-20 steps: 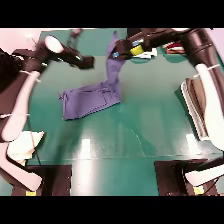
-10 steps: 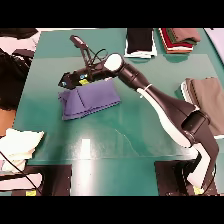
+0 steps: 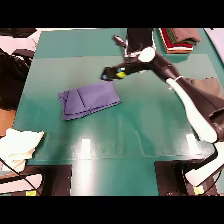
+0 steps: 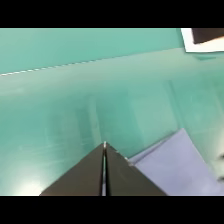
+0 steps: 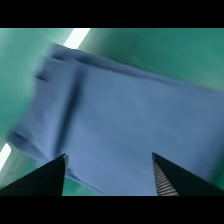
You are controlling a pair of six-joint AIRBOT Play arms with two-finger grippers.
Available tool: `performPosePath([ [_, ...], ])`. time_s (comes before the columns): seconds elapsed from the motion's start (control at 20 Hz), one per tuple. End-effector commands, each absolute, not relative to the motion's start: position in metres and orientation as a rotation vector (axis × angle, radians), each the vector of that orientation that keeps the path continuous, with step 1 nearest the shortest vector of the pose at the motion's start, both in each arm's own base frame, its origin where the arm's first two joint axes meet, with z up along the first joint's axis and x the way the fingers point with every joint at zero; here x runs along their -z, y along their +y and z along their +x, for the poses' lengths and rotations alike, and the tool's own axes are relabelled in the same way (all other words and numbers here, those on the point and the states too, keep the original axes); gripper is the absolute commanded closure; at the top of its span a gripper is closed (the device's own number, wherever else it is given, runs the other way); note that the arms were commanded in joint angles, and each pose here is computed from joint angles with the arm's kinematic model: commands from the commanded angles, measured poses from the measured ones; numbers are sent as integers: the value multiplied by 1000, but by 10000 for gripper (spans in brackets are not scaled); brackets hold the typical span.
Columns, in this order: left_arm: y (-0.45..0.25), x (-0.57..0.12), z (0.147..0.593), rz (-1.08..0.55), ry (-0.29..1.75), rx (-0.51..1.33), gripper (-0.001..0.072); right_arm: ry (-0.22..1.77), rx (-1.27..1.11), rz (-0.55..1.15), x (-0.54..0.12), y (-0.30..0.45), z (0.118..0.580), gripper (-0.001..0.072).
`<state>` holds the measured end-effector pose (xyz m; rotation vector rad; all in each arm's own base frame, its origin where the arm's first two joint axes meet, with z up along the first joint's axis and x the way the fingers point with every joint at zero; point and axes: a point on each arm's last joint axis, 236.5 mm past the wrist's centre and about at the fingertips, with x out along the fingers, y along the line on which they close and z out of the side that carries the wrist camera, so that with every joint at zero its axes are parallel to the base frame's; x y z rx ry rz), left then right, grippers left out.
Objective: Fold the shirts.
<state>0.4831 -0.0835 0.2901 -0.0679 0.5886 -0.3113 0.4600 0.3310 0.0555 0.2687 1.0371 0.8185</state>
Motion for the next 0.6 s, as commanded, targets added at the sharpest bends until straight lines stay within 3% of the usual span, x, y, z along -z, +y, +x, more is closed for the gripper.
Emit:
performPosePath([
  [0.0,-105,-289,480,-48,590,357,684,1208,-654,364,-5,245,463,98],
  [0.2,-117,-283,481,-46,602,383,684,1303,-654,462,30,244,465,101],
  [0.55,-118,-277,478,-46,629,390,684,1400,-803,523,68,334,465,102],
])
